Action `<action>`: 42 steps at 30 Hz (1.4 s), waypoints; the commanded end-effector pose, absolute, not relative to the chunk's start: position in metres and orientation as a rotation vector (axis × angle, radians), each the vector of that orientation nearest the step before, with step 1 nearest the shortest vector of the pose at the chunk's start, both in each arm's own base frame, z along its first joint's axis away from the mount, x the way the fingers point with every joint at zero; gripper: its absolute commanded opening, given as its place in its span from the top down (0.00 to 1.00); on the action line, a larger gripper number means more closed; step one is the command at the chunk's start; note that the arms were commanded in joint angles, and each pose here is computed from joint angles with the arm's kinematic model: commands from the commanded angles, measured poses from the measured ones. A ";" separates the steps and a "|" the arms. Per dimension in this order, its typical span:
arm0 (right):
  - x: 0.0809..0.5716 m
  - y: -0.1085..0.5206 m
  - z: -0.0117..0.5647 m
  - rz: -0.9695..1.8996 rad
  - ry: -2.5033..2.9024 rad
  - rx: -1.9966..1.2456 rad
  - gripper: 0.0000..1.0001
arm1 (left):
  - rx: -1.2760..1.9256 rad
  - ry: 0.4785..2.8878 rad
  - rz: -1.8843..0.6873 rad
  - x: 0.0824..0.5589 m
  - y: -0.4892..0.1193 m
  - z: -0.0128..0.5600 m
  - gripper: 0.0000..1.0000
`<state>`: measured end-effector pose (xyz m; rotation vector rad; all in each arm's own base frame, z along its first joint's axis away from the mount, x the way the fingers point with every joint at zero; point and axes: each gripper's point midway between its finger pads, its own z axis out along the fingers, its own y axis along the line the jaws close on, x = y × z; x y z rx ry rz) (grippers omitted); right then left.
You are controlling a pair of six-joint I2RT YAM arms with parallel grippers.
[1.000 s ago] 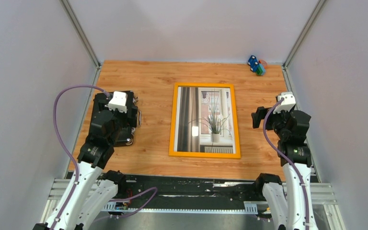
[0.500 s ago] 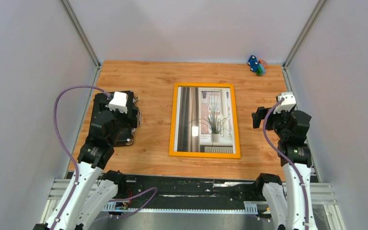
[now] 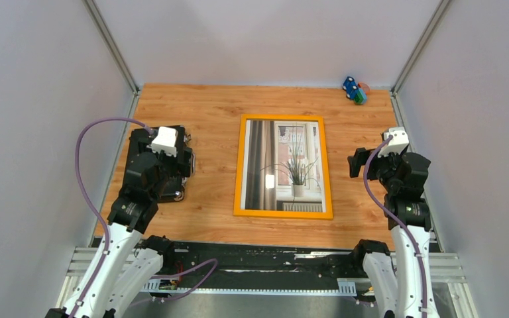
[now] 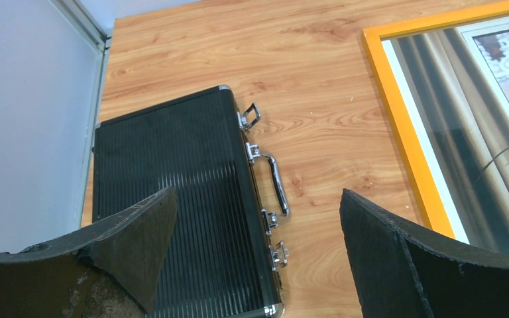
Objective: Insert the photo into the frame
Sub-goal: Reset both arms
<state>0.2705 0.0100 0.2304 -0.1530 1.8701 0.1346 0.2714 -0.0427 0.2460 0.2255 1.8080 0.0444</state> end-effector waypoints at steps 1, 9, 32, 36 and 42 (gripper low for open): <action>0.273 0.010 0.236 0.130 1.837 -0.174 0.00 | 0.216 1.772 0.033 0.275 -0.044 0.253 0.00; 0.272 0.011 0.237 0.134 1.834 -0.178 0.00 | 0.219 1.770 0.032 0.274 -0.044 0.253 0.00; 0.272 0.012 0.236 0.138 1.835 -0.183 0.00 | 0.236 1.774 0.016 0.274 -0.047 0.250 0.00; 0.272 0.012 0.236 0.138 1.835 -0.182 0.00 | 0.237 1.773 0.014 0.274 -0.048 0.251 0.00; 0.272 0.012 0.236 0.138 1.835 -0.182 0.00 | 0.240 1.774 0.014 0.273 -0.048 0.250 0.00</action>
